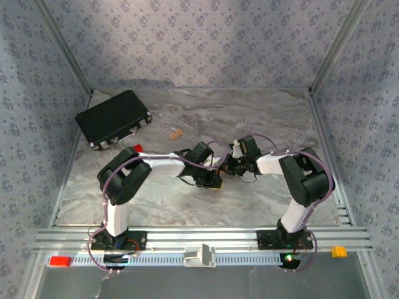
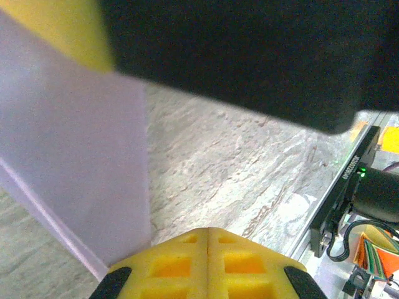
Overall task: Fold a paper plane with a square sheet of paper (pick it up from the middle)
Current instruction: Fold the wing for the fifth time at the center of the table.
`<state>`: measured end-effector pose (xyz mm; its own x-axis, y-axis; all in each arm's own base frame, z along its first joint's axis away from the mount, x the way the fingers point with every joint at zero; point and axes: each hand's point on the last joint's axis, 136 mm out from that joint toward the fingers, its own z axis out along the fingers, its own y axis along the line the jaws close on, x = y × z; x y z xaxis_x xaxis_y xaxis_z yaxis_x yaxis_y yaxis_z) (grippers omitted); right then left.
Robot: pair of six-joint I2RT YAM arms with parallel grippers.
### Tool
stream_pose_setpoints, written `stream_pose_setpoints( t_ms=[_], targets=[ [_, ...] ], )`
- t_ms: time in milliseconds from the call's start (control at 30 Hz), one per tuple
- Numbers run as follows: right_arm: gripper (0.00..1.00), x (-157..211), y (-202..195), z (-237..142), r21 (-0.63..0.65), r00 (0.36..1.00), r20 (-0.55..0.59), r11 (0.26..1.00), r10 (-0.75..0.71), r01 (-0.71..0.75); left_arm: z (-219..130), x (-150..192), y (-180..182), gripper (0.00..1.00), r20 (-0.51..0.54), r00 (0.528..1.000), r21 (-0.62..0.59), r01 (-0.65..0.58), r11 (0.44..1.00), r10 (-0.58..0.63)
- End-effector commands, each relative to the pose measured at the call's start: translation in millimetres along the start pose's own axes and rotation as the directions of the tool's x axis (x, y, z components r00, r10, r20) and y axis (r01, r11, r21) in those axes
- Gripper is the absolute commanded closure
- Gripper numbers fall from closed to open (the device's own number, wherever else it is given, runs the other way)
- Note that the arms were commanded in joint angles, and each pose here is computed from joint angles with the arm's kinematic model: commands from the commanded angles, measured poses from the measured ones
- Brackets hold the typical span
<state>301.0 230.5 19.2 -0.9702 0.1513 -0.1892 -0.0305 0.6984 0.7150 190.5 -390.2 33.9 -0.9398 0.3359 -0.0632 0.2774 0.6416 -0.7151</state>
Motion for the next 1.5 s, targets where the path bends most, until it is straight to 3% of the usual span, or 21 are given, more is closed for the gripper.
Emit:
stream_pose_setpoints(
  t_ms=[0,567,1100,1200,1467],
  targets=[
    [0.95,19.6,-44.8,2.1,0.152,0.996,-0.023,0.985,0.087,-0.083,1.2,13.4,12.5,0.98,-0.028,1.000,-0.041,-0.007,0.999,0.005],
    [0.95,21.8,-48.7,4.4,0.156,0.995,-0.032,0.984,0.094,-0.088,-2.8,26.7,27.6,0.98,-0.015,1.000,-0.072,0.023,0.997,-0.024],
    [0.95,20.1,-47.9,4.0,0.159,0.995,-0.029,0.984,0.092,-0.087,-17.2,72.0,51.2,1.00,-0.072,0.993,-0.131,0.079,0.988,-0.089],
    [0.95,19.9,-45.8,3.7,0.154,0.995,-0.028,0.984,0.092,-0.087,-26.6,66.4,38.3,1.00,-0.031,0.998,-0.100,0.049,0.994,-0.053],
    [0.95,17.7,-44.4,3.8,0.149,0.995,-0.023,0.985,0.096,-0.092,-50.7,13.6,-16.4,1.00,0.125,0.991,-0.006,-0.057,0.998,0.057]
  ],
)
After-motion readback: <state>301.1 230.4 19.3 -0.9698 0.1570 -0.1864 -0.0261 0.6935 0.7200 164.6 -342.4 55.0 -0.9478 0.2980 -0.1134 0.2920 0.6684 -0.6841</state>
